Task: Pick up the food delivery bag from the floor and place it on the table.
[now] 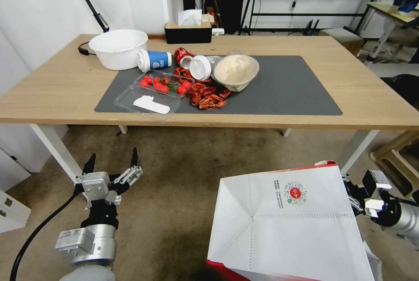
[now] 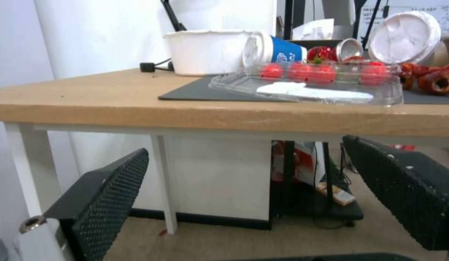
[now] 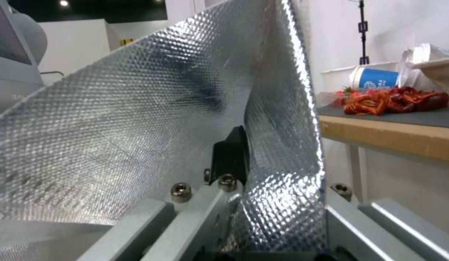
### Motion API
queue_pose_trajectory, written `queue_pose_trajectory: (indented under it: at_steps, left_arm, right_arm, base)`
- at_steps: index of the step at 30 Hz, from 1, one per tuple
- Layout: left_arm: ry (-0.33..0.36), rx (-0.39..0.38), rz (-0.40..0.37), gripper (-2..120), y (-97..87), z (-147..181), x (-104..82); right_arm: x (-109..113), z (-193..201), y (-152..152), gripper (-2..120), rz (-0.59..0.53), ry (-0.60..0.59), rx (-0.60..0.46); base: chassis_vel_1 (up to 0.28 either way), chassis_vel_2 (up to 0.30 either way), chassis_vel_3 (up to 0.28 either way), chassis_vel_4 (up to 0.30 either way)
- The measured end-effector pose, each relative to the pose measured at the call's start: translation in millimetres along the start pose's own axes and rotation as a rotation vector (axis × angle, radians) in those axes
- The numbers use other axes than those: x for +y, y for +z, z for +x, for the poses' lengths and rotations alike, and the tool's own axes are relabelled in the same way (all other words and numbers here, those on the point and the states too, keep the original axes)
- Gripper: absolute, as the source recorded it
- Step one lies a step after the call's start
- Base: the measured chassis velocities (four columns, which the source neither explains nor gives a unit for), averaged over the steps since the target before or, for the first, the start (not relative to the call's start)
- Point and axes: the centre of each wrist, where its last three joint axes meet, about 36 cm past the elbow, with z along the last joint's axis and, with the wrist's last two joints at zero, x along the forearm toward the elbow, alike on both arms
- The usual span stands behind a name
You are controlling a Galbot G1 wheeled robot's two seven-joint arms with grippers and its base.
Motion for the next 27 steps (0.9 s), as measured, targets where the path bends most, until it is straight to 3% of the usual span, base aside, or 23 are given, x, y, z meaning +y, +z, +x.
queue_pose_trajectory:
  at_steps: [27]
  left_arm:
    - [-0.002, -0.007, -0.008, 100, -1.1, 0.7, 0.4]
  right_arm:
    - [-0.4, -4.4, 1.3, 0, -0.002, -0.011, -0.004]
  base:
    - [0.000, 0.000, 0.000, 0.000]
